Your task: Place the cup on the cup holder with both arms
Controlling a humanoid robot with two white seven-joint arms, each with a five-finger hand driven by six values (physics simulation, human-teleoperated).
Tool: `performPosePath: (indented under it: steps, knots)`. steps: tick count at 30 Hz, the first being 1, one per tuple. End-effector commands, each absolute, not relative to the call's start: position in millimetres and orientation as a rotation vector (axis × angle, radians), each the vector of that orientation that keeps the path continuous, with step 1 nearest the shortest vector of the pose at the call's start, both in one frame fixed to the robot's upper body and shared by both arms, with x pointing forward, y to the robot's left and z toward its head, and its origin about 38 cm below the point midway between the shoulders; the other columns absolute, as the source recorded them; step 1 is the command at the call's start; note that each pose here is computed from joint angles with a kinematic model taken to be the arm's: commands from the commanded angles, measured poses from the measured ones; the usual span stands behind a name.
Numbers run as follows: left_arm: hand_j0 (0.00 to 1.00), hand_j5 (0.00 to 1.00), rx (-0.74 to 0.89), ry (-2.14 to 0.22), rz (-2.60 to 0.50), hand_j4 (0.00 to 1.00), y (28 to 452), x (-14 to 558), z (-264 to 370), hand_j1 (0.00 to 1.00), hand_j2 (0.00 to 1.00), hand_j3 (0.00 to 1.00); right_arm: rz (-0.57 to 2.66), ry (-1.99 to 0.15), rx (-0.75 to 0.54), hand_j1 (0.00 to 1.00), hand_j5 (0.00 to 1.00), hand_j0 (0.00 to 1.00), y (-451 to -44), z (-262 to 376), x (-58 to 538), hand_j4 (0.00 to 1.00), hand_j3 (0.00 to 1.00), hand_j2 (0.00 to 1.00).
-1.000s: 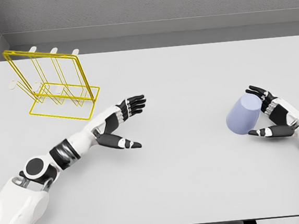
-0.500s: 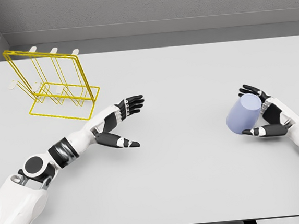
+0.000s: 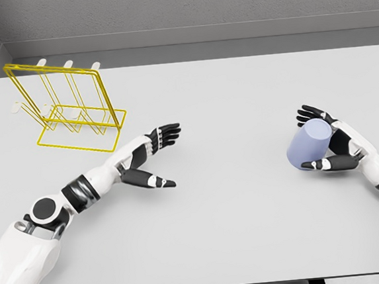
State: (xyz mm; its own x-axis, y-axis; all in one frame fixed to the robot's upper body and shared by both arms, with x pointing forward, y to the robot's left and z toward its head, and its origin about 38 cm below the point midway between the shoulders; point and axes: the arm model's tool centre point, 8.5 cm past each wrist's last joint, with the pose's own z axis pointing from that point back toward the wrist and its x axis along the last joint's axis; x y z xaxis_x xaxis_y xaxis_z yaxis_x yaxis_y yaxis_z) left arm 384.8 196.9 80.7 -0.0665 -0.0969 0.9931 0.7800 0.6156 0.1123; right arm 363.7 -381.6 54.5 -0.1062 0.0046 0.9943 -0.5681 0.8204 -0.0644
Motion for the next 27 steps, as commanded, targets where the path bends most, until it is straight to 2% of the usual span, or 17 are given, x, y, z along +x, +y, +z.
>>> performPosePath:
  steps: [1, 14, 27]
  knots:
    - [1.0, 1.0, -0.6, -1.465, -0.801, 1.0, 196, 385, 78, 1.0, 1.0, 1.0, 0.503, -1.619, 0.457, 0.97, 0.97, 0.97, -381, 54, 363, 0.97, 0.97, 0.97]
    - [1.0, 1.0, -0.602, -1.467, -0.796, 1.0, 195, 386, 78, 1.0, 1.0, 1.0, 0.5, -1.616, 0.465, 0.73, 0.73, 0.73, -378, 51, 363, 0.73, 0.73, 0.73]
    - [1.0, 1.0, -0.6, -1.467, -0.793, 1.0, 196, 386, 77, 1.0, 1.0, 1.0, 0.516, -1.648, 0.465, 0.7, 0.7, 0.7, -376, 62, 371, 0.7, 0.7, 0.7]
